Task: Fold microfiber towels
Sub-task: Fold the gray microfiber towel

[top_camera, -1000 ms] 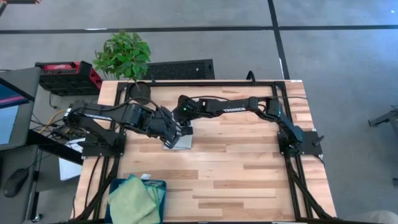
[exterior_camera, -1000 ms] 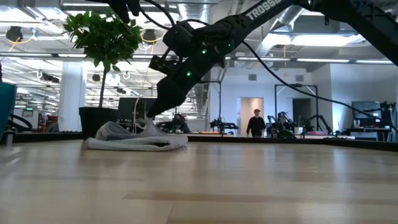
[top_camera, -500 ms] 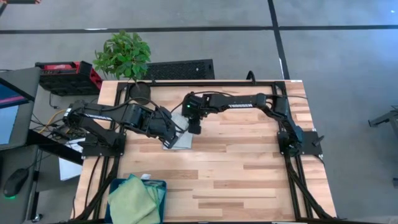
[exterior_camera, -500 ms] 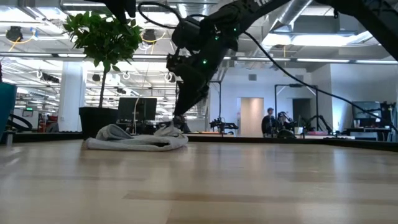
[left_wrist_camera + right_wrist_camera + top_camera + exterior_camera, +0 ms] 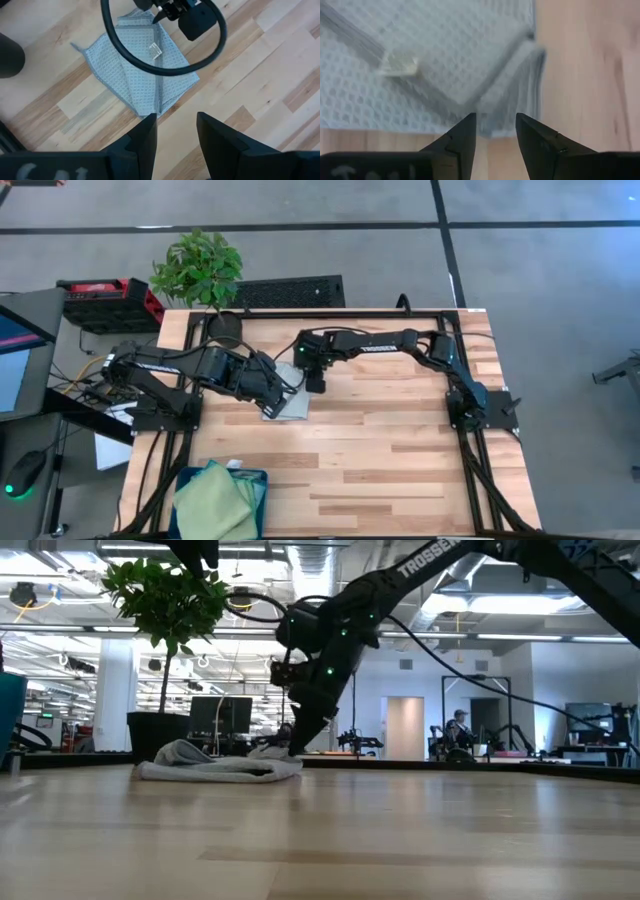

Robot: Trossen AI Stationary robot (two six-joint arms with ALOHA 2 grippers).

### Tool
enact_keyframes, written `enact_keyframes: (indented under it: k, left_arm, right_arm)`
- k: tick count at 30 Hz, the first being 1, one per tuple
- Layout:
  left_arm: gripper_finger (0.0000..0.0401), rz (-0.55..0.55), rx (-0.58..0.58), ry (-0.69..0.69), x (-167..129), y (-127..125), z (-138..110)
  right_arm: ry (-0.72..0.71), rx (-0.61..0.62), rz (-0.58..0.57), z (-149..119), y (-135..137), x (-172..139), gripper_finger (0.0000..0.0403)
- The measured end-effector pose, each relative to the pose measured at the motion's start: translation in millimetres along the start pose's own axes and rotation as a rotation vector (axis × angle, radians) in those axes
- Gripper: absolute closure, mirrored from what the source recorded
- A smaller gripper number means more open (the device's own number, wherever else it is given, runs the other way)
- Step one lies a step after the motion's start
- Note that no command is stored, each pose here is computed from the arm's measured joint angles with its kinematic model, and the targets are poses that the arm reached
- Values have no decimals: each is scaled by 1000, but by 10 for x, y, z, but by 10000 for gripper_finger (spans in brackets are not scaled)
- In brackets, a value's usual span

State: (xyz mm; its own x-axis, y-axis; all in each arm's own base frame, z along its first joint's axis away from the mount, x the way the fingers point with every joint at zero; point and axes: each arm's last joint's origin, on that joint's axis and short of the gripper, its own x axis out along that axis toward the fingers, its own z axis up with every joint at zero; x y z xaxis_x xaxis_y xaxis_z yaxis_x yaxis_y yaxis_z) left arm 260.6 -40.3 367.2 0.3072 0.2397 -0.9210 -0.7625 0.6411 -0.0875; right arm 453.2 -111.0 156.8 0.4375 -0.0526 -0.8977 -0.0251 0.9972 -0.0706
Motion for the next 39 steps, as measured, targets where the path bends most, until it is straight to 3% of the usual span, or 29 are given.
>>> enact_keyframes:
  k: [4, 10, 15, 26, 39]
  left_arm:
    - [270, 0, 0, 0, 1, -1, 0]
    - [270, 0, -1, 0, 1, -1, 0]
    - [270, 1, 0, 0, 1, -1, 0]
    - [270, 1, 2, -1, 1, -1, 0]
    - [270, 3, 5, -3, 2, 0, 1]
  right_arm:
    - [-65, -51, -7, 70, 17, 0, 241]
    - [-124, -89, 113, 86, 44, 69, 241]
    - [-186, -94, 148, 138, 47, 54, 241]
    - [-178, 43, 160, 129, 11, 51, 241]
    - [-181, 31, 108, 161, 68, 55, 241]
